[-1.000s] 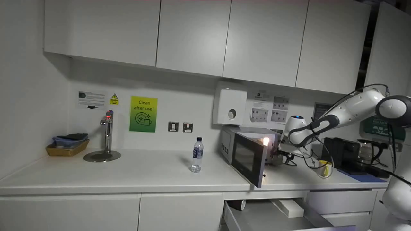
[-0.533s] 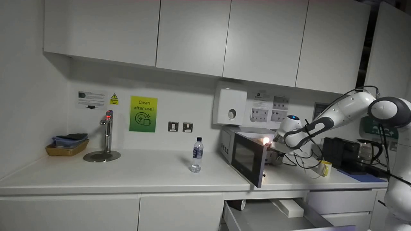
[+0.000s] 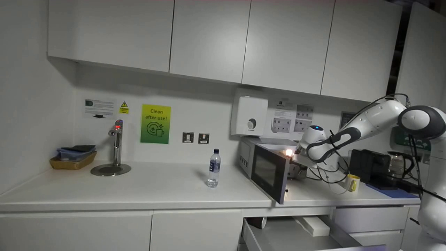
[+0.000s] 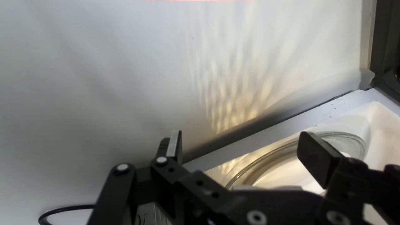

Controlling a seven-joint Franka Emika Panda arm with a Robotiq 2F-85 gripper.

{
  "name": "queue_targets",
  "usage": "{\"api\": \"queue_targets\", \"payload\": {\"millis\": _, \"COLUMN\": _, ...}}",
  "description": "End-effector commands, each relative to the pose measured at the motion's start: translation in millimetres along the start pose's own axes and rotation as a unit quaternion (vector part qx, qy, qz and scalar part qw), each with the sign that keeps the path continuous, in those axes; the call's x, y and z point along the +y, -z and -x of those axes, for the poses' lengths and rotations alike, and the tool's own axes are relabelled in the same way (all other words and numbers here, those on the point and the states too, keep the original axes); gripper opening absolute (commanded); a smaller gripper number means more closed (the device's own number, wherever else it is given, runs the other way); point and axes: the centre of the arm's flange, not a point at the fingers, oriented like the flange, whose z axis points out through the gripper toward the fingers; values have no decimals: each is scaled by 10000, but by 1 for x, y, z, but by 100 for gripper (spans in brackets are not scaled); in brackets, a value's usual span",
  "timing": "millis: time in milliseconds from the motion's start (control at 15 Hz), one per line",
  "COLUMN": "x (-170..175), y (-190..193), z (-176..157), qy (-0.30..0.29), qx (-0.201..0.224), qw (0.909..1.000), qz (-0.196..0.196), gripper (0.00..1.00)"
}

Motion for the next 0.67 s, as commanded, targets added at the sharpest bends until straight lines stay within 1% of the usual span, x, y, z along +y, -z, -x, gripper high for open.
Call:
{"api": "queue_targets", "payload": {"millis": 0, "x": -3, "y": -5, "z": 1, "qy": -240, "qx": 268, "qw": 9993, "qz": 38, "gripper": 100}}
{"api": "queue_targets", "payload": {"millis": 267, "x": -11, "y": -15, "z": 2, "qy": -822, "qx": 636, "qw": 9946, "qz": 57, "gripper": 100}}
{"api": "queue_targets", "payload": {"millis": 467, "x": -14, "y": -23, "z": 2, "qy": -1368, "qx": 808, "qw": 9873, "qz": 50, "gripper": 100}}
{"api": "queue_targets", "payload": {"millis": 600, "x": -18, "y": -29, "z": 1, "qy": -1761, "qx": 904, "qw": 9802, "qz": -10, "gripper": 100}}
